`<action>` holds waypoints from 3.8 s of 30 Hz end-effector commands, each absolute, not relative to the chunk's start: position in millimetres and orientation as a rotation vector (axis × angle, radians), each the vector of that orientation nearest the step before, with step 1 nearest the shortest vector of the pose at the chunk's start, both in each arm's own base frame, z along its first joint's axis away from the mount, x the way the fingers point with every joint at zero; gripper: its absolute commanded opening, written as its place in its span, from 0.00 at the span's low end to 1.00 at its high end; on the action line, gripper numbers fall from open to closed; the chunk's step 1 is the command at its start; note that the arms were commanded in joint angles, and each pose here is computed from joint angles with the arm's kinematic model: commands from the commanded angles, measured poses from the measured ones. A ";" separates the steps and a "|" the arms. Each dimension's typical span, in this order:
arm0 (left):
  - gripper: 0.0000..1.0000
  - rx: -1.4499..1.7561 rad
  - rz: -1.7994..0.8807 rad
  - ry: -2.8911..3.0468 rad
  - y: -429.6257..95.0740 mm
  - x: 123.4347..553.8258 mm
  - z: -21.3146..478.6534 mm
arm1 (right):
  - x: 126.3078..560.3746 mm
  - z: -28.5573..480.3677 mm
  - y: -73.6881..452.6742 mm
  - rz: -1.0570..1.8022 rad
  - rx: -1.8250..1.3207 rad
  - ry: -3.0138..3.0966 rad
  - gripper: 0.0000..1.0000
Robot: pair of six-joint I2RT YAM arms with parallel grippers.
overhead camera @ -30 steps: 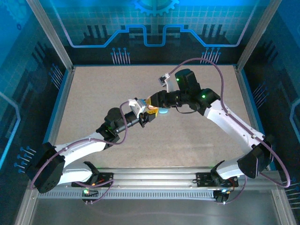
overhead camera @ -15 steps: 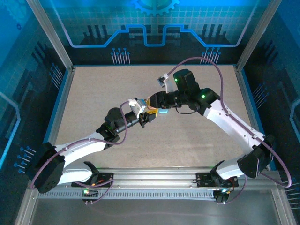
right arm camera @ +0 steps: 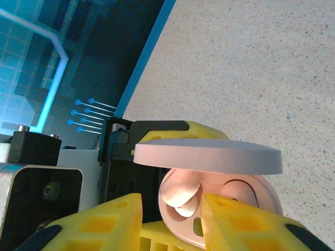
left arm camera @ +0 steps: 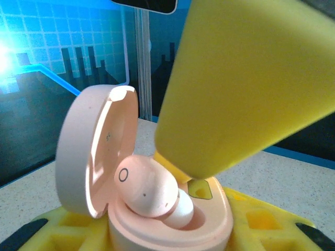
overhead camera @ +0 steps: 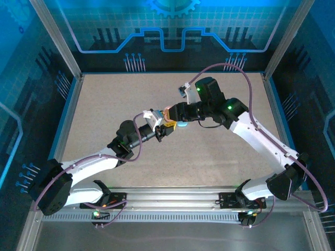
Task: Insert wireless bluetooth earbuds into charging case
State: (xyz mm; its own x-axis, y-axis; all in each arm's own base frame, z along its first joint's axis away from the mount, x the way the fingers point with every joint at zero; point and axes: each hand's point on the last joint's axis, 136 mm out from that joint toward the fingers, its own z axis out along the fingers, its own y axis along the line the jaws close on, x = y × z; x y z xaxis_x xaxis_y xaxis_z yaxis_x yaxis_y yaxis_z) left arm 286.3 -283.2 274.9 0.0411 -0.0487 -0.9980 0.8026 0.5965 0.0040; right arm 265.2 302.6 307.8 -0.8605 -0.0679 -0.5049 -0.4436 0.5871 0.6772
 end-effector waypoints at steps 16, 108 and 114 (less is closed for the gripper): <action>0.40 0.685 -0.772 1.313 -284.2 280.0 293.7 | 250.6 320.6 314.3 1.298 -0.519 2.370 0.32; 0.54 0.755 -0.821 1.307 -289.5 266.7 301.3 | 269.5 315.7 271.6 1.775 -0.238 2.295 0.09; 0.63 0.756 -0.780 1.340 -285.4 269.0 292.2 | 287.2 299.0 252.1 1.682 -0.101 2.305 0.10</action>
State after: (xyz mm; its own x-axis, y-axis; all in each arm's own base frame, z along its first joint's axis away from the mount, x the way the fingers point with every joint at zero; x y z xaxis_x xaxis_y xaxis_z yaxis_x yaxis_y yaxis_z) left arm 269.9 -288.9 280.4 0.0276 -0.0581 -0.9979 0.8533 0.5214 -0.0067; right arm 274.6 268.2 301.9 -0.9684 0.0269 -0.2479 -0.2303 0.2846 0.9306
